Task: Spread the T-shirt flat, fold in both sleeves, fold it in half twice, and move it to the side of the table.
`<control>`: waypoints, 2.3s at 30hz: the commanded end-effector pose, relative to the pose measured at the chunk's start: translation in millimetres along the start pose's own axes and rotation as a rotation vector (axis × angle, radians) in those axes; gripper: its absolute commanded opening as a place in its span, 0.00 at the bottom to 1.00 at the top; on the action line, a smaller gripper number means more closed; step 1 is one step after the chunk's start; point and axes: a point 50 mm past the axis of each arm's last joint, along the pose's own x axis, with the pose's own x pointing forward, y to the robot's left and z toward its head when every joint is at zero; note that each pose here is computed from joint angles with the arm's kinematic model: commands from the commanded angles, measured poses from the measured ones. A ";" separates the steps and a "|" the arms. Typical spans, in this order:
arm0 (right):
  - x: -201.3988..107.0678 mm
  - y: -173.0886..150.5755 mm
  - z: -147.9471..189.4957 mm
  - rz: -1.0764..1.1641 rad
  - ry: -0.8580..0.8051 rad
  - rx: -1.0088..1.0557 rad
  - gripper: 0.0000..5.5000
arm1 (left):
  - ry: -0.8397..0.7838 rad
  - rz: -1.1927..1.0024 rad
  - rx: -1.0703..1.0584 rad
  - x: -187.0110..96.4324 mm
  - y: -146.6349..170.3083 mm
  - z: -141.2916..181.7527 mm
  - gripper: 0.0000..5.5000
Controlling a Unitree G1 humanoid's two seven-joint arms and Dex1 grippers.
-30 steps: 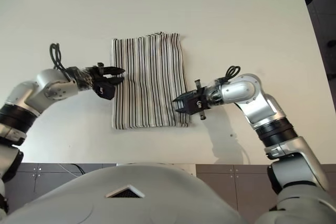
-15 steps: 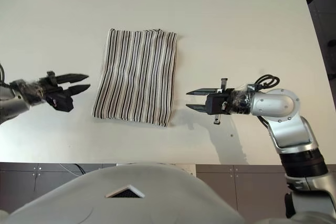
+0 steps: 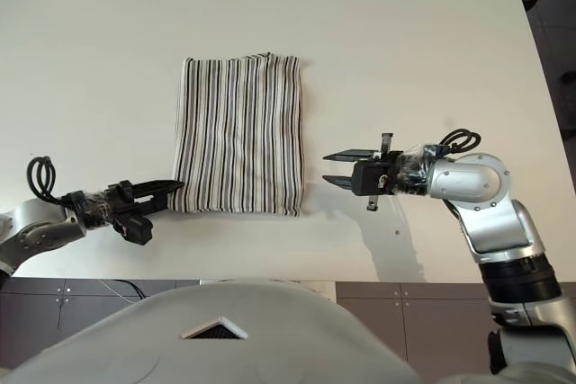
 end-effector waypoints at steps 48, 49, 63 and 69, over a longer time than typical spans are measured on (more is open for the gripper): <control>23.6 68.8 9.6 0.044 -0.067 -0.244 0.57 | -0.058 -0.105 -0.169 0.1 22.9 11.6 0.02; 27.2 72.1 7.1 0.039 -0.056 -0.253 0.57 | -0.058 -0.108 -0.174 -0.4 23.1 12.2 0.02; 64.9 58.2 -18.4 0.007 0.025 -0.431 0.57 | -0.062 -0.062 -0.208 3.7 34.3 14.5 0.02; 47.3 39.7 -38.6 0.089 0.111 -0.626 0.57 | -0.045 -0.031 -0.251 7.2 34.1 11.6 0.02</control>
